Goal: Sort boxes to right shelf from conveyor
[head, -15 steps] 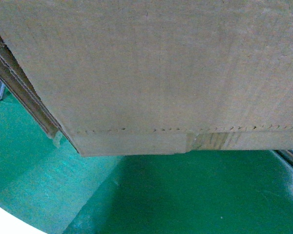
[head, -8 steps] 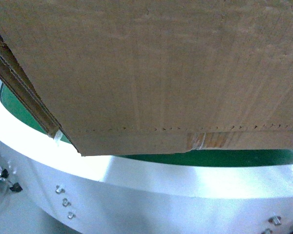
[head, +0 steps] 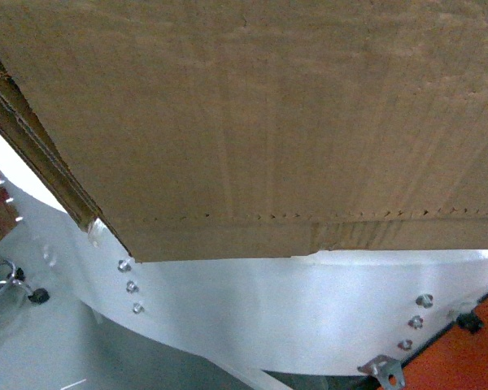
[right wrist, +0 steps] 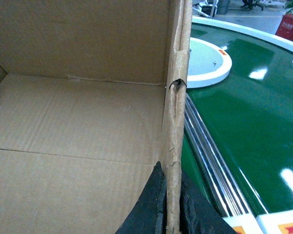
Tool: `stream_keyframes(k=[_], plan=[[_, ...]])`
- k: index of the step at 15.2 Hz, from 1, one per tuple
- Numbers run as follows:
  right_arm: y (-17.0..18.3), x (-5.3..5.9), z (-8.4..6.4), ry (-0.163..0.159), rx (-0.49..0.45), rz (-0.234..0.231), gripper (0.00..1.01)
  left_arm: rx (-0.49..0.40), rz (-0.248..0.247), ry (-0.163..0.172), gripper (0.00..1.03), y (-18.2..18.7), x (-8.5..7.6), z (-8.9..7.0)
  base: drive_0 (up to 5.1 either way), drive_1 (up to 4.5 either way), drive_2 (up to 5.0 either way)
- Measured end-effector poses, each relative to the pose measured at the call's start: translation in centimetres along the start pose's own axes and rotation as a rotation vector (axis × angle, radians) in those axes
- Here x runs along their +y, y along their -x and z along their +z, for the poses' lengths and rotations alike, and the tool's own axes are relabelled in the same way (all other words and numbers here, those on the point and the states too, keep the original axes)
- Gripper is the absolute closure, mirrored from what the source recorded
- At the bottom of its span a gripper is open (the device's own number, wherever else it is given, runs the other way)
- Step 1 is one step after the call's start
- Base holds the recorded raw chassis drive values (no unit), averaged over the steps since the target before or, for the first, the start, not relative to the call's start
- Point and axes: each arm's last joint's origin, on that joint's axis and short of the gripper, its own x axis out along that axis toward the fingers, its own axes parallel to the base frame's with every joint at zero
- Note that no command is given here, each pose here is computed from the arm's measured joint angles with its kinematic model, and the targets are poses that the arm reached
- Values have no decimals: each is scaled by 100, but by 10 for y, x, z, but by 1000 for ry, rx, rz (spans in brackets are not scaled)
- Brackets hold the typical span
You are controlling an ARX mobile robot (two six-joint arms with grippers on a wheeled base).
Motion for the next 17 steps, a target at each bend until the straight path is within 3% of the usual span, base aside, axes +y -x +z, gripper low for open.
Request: stream_keyframes(k=[17], plan=[[0, 0, 0, 0, 0, 2, 98, -5, -1, -1, 99, 2, 0, 1, 12, -414, 437]])
